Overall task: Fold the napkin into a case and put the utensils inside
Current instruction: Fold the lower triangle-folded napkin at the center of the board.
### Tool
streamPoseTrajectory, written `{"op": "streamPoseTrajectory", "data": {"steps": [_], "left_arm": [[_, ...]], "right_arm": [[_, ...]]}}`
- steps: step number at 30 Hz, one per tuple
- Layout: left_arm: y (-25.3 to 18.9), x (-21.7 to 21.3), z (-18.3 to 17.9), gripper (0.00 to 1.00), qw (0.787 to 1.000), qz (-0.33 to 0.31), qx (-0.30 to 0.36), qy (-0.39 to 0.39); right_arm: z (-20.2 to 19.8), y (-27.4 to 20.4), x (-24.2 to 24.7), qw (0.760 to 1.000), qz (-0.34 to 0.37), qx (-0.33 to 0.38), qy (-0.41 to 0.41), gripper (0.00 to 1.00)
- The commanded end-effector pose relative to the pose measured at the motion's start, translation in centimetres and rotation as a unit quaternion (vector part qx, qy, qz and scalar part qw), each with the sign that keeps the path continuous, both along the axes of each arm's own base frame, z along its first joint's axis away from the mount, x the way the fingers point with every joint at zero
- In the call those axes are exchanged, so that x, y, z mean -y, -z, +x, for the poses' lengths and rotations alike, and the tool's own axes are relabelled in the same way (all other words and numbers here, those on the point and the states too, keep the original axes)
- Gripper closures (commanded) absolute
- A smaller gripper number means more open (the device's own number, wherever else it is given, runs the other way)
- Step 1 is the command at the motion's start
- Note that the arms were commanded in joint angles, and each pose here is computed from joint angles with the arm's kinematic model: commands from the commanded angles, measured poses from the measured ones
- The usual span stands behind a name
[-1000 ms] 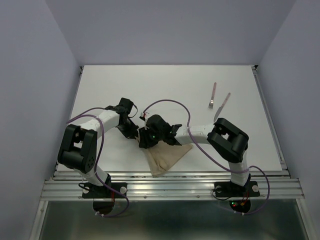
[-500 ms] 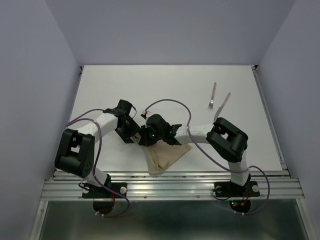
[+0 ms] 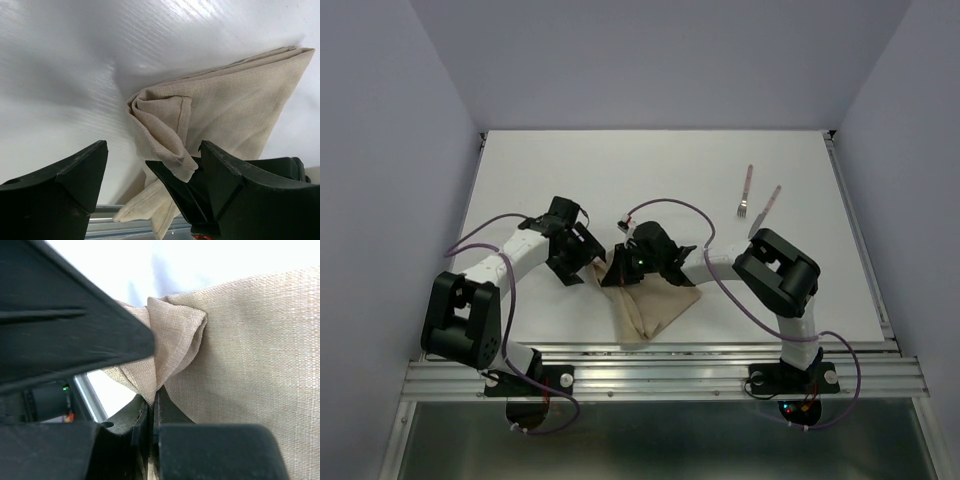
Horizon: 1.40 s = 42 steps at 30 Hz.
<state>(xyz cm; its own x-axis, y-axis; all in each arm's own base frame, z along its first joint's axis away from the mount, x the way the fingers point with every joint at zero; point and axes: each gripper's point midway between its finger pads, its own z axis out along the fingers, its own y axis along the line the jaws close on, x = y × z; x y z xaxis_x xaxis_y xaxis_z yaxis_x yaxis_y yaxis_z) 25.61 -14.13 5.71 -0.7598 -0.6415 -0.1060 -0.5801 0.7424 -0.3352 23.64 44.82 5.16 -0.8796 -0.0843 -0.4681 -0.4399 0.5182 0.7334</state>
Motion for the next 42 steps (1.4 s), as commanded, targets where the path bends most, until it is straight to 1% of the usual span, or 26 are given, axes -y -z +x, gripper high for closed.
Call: {"op": "streamPoseTrajectory", "data": {"steps": [1,6,10,11,14,15,16,17,18,19,20,22,24,25,27,31,35,42], "left_arm": [[-1.7,-0.5,0.8,0.14,0.999,-0.004,0.032,-0.001],[-2.6,-0.2,1.1,0.14,0.998,-0.019,0.058,-0.002],[-3.0,-0.8,1.2,0.17,0.997,-0.011,0.076,-0.009],[-3.2,-0.9,1.2,0.19,0.996,-0.010,0.083,-0.011],[-3.3,-1.4,1.1,0.32,0.995,-0.004,0.095,-0.015],[-3.1,-1.6,1.0,0.45,0.995,0.002,0.097,-0.016],[-2.9,-1.7,0.8,0.56,0.995,0.004,0.100,-0.015],[-2.8,-1.9,0.7,0.63,0.995,0.007,0.102,-0.014],[-2.5,-2.2,0.4,0.73,0.995,0.013,0.099,-0.017],[-2.2,-2.4,0.2,0.98,0.995,0.018,0.096,-0.019],[-1.7,-2.7,-0.2,1.00,0.995,0.025,0.090,-0.021],[-1.0,-2.7,-0.6,1.00,0.996,0.025,0.082,-0.015],[-0.5,-2.4,-0.8,1.00,0.997,0.018,0.080,-0.007],[-0.7,-1.8,-0.5,1.00,0.996,0.004,0.087,0.006],[-0.1,-1.6,-0.7,1.00,0.997,0.002,0.079,0.012],[-0.1,-1.3,0.2,1.00,0.996,0.003,0.081,0.024],[-0.8,-0.8,1.8,1.00,0.995,0.003,0.095,0.034],[0.6,-0.3,2.8,1.00,0.996,0.008,0.073,0.049]], "right_arm": [[-0.3,-1.6,-0.7,0.997,0.068,-0.020,-0.024,0.99],[-0.5,-1.0,-0.5,0.994,0.084,-0.056,-0.033,0.99],[-0.8,-0.4,-0.3,0.992,0.091,-0.077,-0.039,0.99],[-0.4,-0.3,-0.1,0.992,0.092,-0.079,-0.035,0.99],[-0.7,0.1,-0.2,0.991,0.091,-0.093,-0.042,0.99],[-0.4,0.1,0.0,0.990,0.096,-0.097,-0.042,0.99],[-0.5,0.2,0.0,0.989,0.097,-0.101,-0.042,0.99],[-0.6,0.5,0.0,0.989,0.096,-0.105,-0.042,0.99],[-0.7,0.6,0.0,0.988,0.097,-0.110,-0.042,0.99],[-0.8,0.5,0.0,0.988,0.100,-0.110,-0.044,0.99],[-0.8,0.6,0.0,0.988,0.100,-0.112,-0.044,0.99],[-0.9,0.6,0.0,0.988,0.101,-0.113,-0.045,0.99],[-0.9,0.7,0.0,0.987,0.101,-0.115,-0.045,0.99],[-0.9,0.7,0.0,0.987,0.101,-0.114,-0.045,0.99],[-0.9,0.7,0.0,0.987,0.101,-0.114,-0.045,0.99],[-0.9,0.7,0.0,0.987,0.101,-0.116,-0.046,0.99],[-0.6,0.8,0.2,0.987,0.101,-0.116,-0.042,0.99],[-0.5,0.7,0.2,0.987,0.102,-0.117,-0.041,0.99]]}}
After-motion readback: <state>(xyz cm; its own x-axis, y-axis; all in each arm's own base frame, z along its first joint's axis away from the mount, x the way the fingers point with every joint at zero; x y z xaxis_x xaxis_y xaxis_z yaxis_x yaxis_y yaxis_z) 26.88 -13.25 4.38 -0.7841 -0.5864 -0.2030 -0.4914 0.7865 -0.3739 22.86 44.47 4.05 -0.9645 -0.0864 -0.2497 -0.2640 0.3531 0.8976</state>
